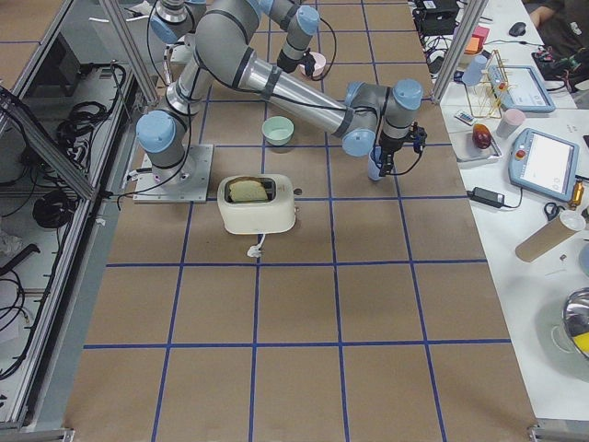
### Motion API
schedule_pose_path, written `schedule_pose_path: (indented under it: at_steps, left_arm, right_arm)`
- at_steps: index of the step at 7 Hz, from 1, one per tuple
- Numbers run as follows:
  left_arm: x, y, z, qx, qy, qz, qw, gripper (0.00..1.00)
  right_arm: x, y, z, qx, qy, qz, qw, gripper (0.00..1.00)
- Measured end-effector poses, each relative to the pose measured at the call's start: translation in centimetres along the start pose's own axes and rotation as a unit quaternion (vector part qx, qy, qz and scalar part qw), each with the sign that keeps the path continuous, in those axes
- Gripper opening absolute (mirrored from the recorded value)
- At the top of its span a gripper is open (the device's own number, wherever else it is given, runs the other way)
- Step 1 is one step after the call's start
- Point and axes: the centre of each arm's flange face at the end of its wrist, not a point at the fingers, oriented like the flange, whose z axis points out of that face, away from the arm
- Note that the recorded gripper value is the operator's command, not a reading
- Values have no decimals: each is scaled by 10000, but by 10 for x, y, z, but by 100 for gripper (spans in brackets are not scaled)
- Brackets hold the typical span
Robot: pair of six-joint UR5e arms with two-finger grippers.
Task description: Stack blue cups with both arms
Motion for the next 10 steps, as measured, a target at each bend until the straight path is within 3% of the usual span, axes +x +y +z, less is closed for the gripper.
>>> schedule_pose_path:
  at_steps: [1, 3, 5, 7, 8, 10]
  left_arm:
    - [1, -5, -2, 164, 79, 11, 9998, 100]
    - [-7, -9, -19, 429, 54, 9, 9991, 100]
    - [-50, -17, -71, 452, 160, -54, 9988, 100]
    - [-143, -27, -143, 298, 321, 164, 9989, 100]
    - [-194, -27, -177, 362, 456, 262, 9980, 100]
    - [-286, -10, -235, 791, 698, 372, 9937, 100]
  right_arm:
    - [0, 1, 1, -42, 0, 16, 10000, 0]
    - [0, 3, -3, -151, -11, 35, 9999, 0]
    - [-4, 9, -30, -135, -37, 39, 9999, 0]
    - [-16, 26, -70, -173, -74, 15, 9998, 0]
    - [-28, 37, -85, -270, -87, 33, 9996, 0]
    - [-87, 77, -112, -743, -95, 259, 9969, 0]
